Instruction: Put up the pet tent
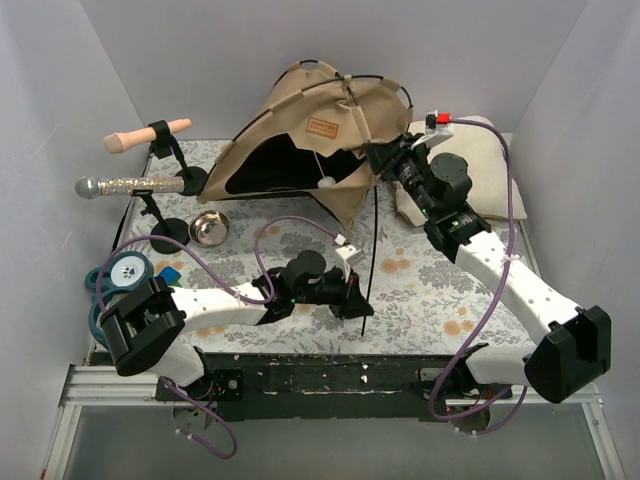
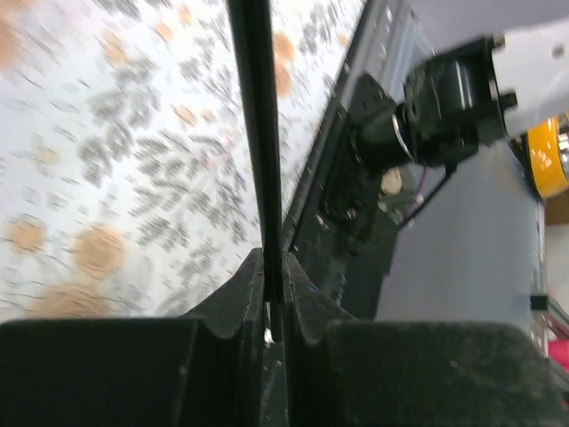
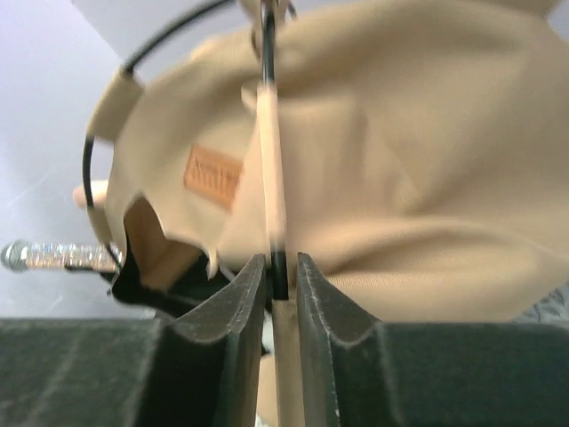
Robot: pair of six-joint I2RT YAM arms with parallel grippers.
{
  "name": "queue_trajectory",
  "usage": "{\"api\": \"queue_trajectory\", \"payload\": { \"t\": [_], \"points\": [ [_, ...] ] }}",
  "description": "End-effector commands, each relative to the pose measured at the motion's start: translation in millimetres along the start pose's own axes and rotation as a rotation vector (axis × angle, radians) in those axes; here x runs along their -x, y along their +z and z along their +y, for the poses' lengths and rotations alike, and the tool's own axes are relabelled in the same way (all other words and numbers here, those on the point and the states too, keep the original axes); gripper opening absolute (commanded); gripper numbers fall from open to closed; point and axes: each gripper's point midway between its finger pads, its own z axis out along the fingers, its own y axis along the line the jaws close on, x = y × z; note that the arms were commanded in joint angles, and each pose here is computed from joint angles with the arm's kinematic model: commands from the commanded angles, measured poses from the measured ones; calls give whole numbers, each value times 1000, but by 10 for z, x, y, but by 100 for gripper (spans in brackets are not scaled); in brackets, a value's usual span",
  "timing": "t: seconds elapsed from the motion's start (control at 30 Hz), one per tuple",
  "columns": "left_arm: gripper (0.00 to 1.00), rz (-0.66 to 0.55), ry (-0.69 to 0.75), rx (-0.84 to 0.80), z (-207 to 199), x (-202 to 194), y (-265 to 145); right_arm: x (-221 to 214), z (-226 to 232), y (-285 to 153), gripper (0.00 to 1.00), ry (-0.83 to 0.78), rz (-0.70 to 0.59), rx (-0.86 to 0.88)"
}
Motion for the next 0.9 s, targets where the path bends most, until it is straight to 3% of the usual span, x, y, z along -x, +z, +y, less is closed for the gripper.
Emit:
{"api": "queue_trajectory", "payload": {
  "t": [0.0,0.1,0.2,0.27,0.4,0.57,0.77,0.87],
  "points": [
    [0,-336,155,32,-118,1190,-288,-489,-29,-286,28,-30,185,24],
    [0,-325,167,29,-101,1233,-285,-620,15,-392,28,-35,240,66],
    [0,-337,219,20,-133,1271,-311,-695,-13,-429,11,-56,263,73],
    [0,-348,237,35,-124,1329,-329,-794,-13,-447,10,-64,300,92],
    [0,-342,278,31,-108,1414,-355,-966,-28,-503,23,-72,364,112],
    [0,-290,293,7,-117,1239,-382,-760,93,-353,28,-165,321,169],
    [0,-236,311,-13,-92,1017,-407,-563,214,-155,55,-211,291,197],
    [0,-220,323,-11,-60,956,-403,-502,248,-65,58,-220,277,202]
  ]
}}
